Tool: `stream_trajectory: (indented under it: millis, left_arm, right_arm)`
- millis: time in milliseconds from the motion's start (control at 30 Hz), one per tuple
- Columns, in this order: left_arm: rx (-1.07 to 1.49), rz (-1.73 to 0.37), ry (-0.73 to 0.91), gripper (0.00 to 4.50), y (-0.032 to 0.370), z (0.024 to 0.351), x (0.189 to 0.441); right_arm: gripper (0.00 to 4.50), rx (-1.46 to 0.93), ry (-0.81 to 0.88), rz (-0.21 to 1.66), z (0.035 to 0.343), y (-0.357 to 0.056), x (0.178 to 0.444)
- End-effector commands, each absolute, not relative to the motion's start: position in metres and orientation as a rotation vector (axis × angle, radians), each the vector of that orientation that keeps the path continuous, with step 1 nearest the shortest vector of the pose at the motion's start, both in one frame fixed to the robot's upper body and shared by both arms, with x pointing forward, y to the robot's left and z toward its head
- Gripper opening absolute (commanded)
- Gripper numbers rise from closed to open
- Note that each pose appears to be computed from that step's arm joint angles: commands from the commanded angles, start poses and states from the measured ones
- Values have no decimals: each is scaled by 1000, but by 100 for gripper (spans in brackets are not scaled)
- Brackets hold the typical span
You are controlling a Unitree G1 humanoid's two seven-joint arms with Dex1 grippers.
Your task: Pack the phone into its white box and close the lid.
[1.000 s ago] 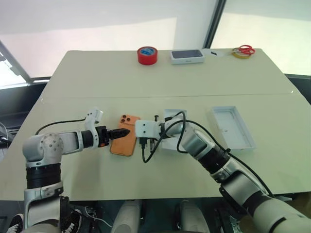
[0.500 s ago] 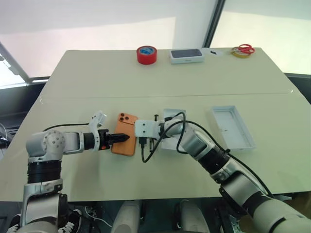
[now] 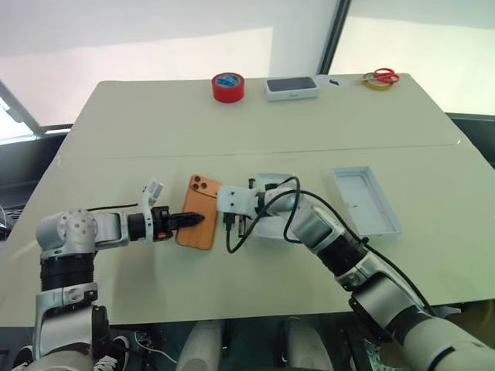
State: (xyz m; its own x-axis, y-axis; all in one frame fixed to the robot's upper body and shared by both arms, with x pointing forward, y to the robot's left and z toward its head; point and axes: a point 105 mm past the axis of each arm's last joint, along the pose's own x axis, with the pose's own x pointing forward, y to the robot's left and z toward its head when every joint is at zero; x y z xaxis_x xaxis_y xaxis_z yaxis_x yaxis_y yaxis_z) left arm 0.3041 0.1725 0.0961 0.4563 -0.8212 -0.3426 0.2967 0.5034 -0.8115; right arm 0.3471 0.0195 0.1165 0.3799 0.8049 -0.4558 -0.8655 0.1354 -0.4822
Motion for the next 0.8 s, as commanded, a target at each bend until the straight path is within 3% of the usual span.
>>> stream_trajectory:
  millis: [33,100,200,267,467,800]
  left_arm:
    - [-800,-797,759,4,169,101,306]
    - [-855,-817,706,0,168,111,310]
    - [-836,-797,636,0,167,116,316]
    - [-843,-836,634,0,161,120,313]
    - [-855,-837,567,0,158,130,319]
    - [-810,-847,556,0,150,130,321]
  right_arm:
    - [0,-515,-116,1244,180,25,340]
    - [54,-323,-100,1336,194,14,330]
    - [178,-437,-93,1393,184,-8,313]
    - [287,-530,-45,1474,168,-28,291]
    - [287,-829,118,1475,122,-86,266]
    - [287,-805,130,1382,107,-93,274]
